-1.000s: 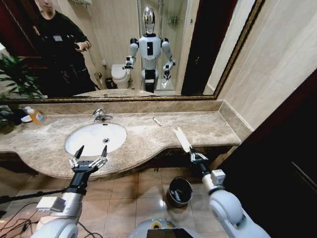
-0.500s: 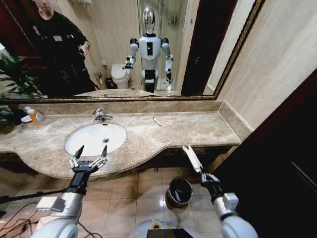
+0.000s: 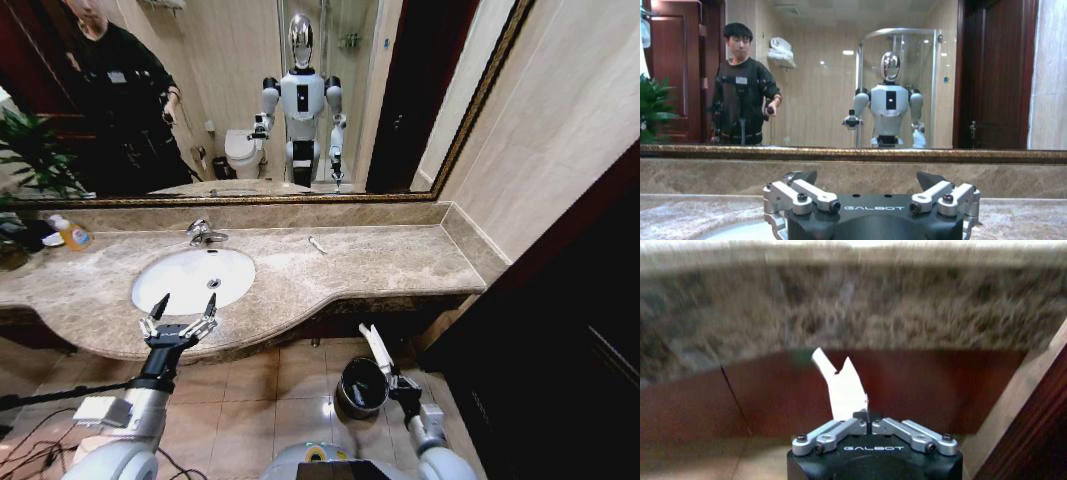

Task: Pick up the trash from the sink and place it in the trash bin.

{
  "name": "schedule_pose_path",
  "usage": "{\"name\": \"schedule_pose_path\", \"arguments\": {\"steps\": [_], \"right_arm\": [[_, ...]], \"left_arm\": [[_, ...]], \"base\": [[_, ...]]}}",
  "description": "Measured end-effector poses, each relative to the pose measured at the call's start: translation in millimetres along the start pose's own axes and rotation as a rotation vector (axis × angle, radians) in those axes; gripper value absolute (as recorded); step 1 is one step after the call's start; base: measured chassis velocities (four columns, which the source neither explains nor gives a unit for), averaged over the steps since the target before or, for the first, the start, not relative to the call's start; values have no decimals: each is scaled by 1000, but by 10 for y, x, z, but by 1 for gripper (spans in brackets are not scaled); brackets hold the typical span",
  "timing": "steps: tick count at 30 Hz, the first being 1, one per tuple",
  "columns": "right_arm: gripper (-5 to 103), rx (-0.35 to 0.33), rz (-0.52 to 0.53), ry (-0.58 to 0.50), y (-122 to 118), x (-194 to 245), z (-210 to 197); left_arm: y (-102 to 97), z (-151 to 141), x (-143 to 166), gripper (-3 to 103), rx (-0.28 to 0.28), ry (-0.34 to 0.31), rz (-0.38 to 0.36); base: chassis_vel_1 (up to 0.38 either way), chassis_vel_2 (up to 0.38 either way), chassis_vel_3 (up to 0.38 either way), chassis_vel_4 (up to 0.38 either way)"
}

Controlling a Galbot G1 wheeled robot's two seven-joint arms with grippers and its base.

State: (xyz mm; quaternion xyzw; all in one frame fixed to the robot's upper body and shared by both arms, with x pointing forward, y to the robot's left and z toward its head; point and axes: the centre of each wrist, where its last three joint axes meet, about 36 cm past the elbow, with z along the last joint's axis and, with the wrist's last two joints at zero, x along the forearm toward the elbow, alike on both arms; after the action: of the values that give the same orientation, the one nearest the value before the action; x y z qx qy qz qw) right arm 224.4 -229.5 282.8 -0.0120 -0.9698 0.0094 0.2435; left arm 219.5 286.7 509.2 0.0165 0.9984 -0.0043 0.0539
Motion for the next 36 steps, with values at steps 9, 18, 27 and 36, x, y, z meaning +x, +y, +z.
{"name": "schedule_pose_path", "arguments": {"steps": [9, 18, 27, 36], "right_arm": [[0, 24, 27, 57, 117, -481, 438], [0, 44, 58, 105, 8, -696, 823], [0, 47, 68, 117, -21, -750, 923], [14, 55, 72, 110, 13, -772, 897]], "left_arm": [[0, 0, 0, 100, 0, 0, 0], [0, 0, 0, 100, 0, 0, 0], [0, 0, 0, 100, 0, 0, 0], [0, 0, 0, 100, 0, 0, 0]], "base": [[0, 0, 0, 0], [0, 0, 0, 0], [0, 0, 0, 0], [0, 0, 0, 0]]}}
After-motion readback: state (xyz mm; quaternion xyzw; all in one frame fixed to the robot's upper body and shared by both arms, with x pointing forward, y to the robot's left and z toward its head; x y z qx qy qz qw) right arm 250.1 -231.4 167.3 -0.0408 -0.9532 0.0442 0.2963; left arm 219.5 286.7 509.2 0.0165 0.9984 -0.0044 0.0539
